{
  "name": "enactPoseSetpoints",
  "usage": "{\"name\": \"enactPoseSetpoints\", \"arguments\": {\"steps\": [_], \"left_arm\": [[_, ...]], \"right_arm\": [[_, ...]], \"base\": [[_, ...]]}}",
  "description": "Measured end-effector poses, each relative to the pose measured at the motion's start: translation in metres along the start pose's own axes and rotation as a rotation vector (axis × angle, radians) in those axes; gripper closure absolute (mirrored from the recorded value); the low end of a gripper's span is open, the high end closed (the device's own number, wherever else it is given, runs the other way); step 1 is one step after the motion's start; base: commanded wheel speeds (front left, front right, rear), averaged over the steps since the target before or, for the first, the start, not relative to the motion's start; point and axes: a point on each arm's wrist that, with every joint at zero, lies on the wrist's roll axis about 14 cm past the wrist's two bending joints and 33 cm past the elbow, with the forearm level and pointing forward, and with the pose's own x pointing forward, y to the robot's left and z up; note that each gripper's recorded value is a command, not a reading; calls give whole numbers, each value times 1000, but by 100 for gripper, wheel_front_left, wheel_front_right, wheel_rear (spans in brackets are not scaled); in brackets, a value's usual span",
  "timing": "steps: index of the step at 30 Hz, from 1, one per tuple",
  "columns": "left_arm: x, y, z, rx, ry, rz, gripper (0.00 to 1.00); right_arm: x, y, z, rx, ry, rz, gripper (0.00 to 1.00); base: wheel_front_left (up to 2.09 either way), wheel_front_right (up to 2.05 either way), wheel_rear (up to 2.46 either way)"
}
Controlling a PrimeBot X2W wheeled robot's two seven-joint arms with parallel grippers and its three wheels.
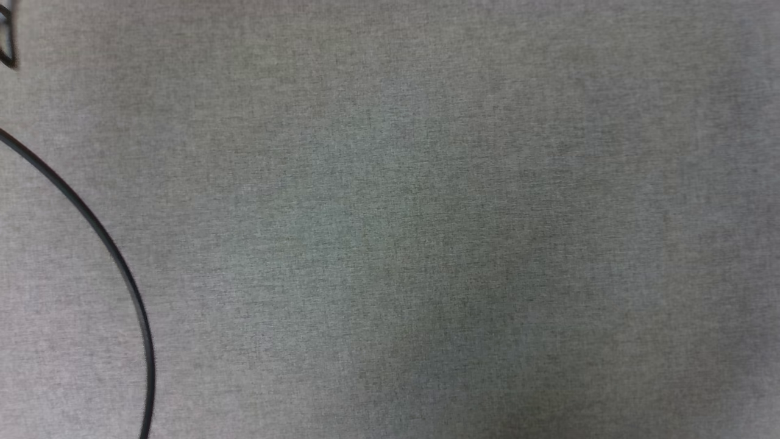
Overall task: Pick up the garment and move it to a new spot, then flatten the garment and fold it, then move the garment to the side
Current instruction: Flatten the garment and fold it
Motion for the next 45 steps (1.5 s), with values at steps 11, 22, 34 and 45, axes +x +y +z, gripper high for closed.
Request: {"name": "enactPoseSetpoints", "arguments": {"steps": [11,22,34,45], "left_arm": [[-66,-17,-88,-84,231,-38,100],[-200,-16,-117,-161,389,0,100],[-345,-7,-94,-187,412,82,100],[-451,2,-68,-148,457,196,100]], "right_arm": [[-50,39,-103,27,275,102,100],[-185,43,-170,140,480,89,100],[-307,56,-178,281,502,37,100],[-411,60,-190,391,520,-66,100]], "base": [[0,0,0],[0,0,0],[0,0,0],[0,0,0]]}}
